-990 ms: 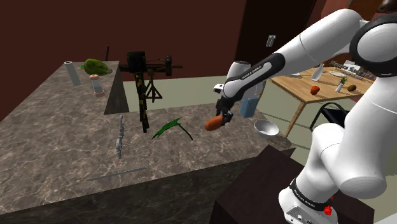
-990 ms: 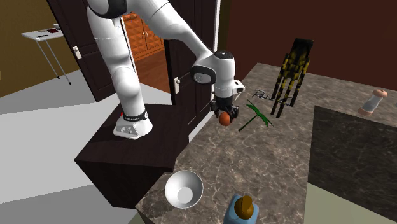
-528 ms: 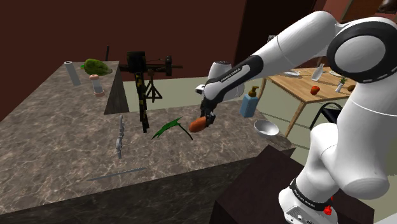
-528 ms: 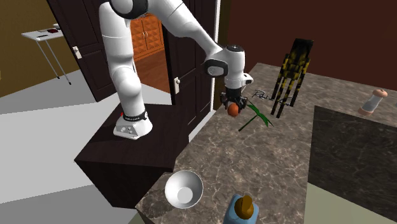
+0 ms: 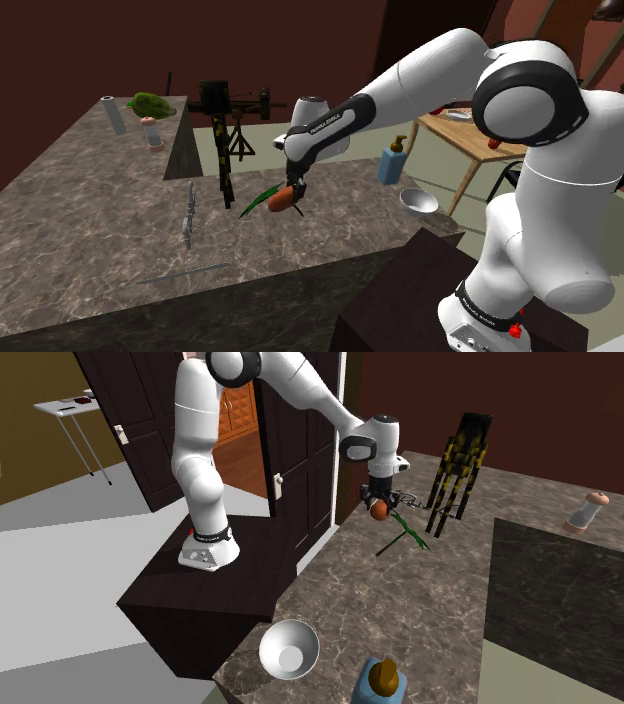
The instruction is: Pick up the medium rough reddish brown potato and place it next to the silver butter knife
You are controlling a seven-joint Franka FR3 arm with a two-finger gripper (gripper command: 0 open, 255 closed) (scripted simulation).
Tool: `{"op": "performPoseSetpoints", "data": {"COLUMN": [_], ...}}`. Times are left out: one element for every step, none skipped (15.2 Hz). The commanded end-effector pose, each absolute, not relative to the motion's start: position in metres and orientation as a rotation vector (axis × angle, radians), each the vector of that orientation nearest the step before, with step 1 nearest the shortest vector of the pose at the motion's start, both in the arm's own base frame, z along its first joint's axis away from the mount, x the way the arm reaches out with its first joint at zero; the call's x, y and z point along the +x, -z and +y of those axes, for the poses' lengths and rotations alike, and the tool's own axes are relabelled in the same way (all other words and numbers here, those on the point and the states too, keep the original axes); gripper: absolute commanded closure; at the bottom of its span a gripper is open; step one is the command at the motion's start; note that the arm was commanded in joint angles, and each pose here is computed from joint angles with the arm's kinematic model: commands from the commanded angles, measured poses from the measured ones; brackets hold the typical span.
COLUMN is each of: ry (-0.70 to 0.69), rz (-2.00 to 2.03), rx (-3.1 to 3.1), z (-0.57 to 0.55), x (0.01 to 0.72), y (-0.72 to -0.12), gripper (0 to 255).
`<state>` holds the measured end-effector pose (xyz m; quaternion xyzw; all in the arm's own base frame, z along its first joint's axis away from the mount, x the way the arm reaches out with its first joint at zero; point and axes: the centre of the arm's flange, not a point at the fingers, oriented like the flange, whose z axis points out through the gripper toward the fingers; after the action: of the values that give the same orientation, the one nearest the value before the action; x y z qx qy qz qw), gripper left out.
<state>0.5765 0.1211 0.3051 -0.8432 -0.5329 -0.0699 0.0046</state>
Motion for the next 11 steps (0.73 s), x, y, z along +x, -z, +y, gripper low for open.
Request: {"op": "performPoseSetpoints", "data": {"ry": [0.219, 0.219, 0.219, 0.219, 0.219, 0.219, 0.219, 0.219, 0.219, 0.219, 0.219], "rz": [-1.668, -1.668, -1.668, -1.668, -1.668, -1.668, -1.668, -1.668, -1.668, -1.668, -1.668], "rx": [-2.642, -2.642, -2.642, -2.642, -2.642, -2.642, -2.642, -2.642, -2.642, -2.642, -2.642], "z": [0.144, 0.155, 0.167, 0.178, 0.189, 0.201, 0.212, 0.223, 0.235, 0.246, 0.257], "x": [0.59, 0.597, 0.603, 0.61, 0.617, 0.624, 0.63, 0.637, 0.644, 0.651, 0.657], "y": [-0.306, -0.306, -0.306, -0.306, -0.306, -0.306, -0.306, -0.306, -0.306, -0.306, -0.306], "gripper": [255, 255, 255, 255, 255, 255, 255, 255, 255, 255, 255]}}
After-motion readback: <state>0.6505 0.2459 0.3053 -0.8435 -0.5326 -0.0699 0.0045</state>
